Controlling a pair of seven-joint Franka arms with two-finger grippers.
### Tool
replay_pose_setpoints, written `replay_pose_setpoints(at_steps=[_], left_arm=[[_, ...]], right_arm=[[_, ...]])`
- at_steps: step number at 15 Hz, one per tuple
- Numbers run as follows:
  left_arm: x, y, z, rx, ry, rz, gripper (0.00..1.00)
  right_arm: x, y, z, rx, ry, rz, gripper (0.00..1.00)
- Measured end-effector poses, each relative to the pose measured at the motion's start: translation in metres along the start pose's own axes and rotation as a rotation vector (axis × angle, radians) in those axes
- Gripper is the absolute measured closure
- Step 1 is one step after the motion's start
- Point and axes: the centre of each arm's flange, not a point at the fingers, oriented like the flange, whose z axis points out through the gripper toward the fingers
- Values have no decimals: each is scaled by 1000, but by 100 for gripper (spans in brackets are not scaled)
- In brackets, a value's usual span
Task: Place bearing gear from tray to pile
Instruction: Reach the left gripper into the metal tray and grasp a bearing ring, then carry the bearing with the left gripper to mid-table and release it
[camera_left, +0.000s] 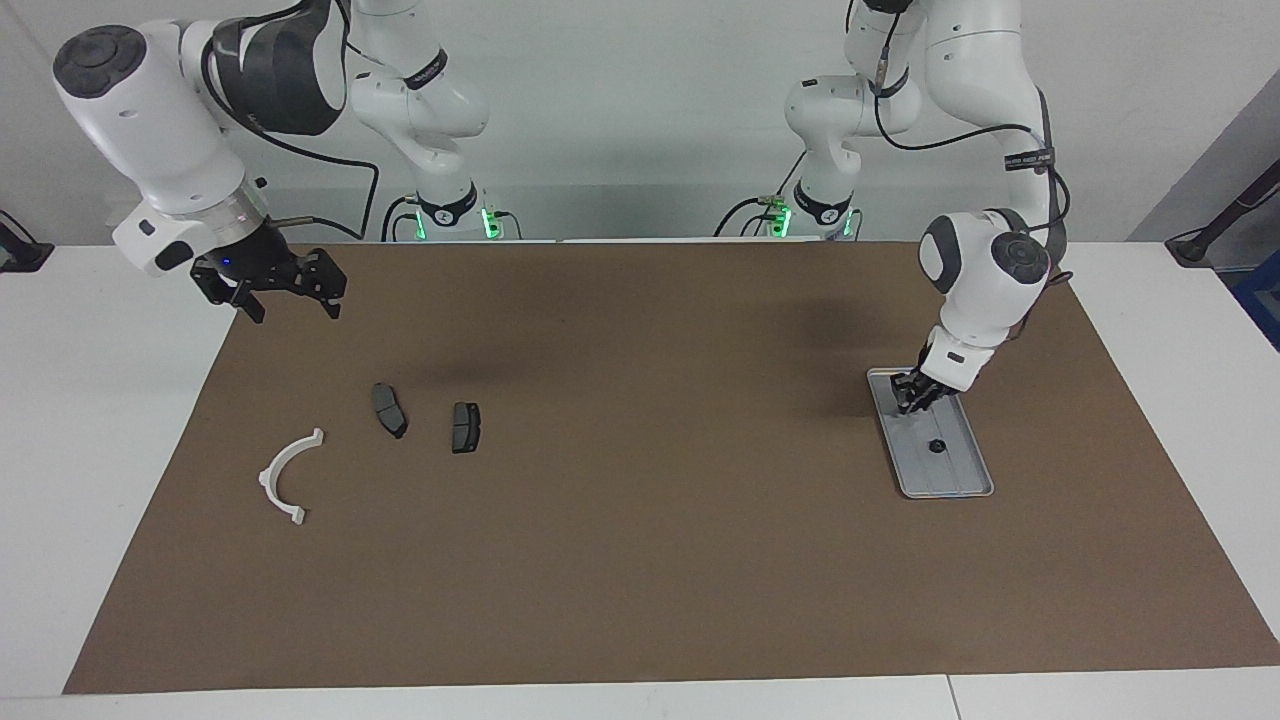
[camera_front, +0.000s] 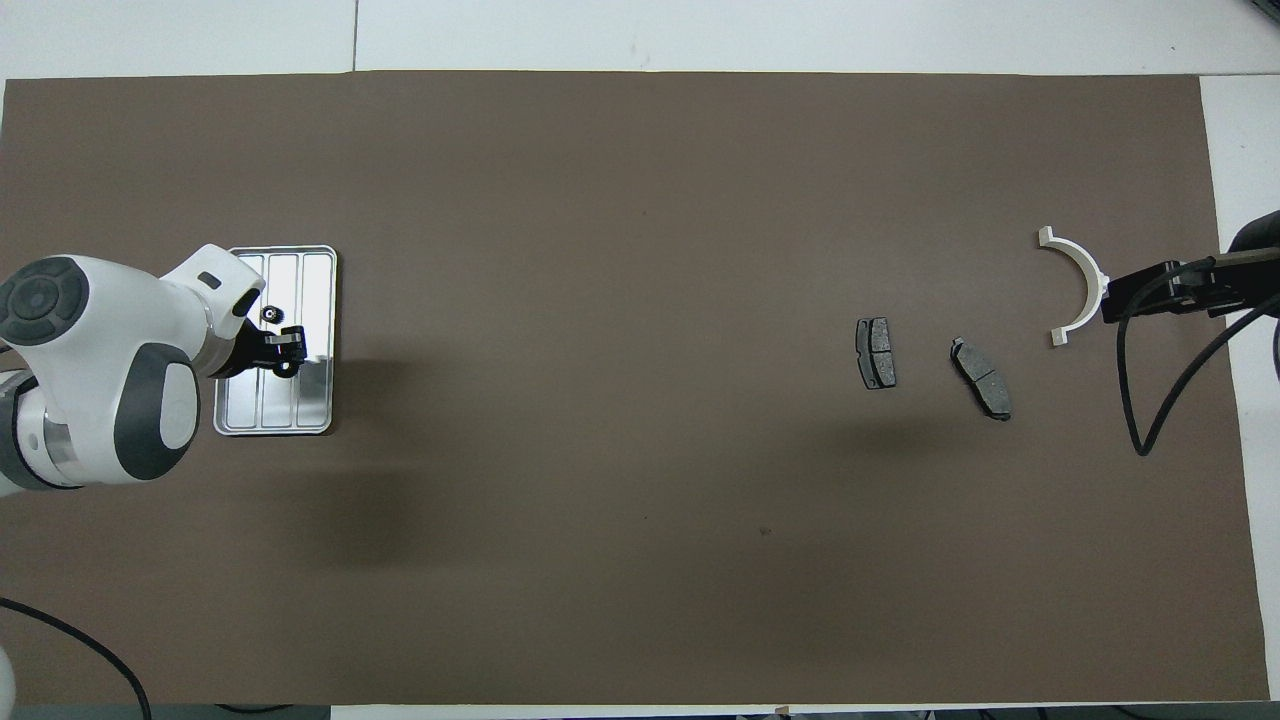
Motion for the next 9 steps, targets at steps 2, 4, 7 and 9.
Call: replay_pose_setpoints(at_steps=[2,4,7,9], left_arm=[[9,39,-33,-2,-4,-52,65],[7,95,-59,-11,4,-114,65],[-10,181,-74,-41,24,-180,65],[-29,238,-75,-47,20,-228,65]], right_arm=[[0,-1,0,0,0,-2,0],[0,-2,0,0,0,-5,0],[0,-5,1,0,-8,-11,0],[-3,-3,0,1,-17,-25,0]])
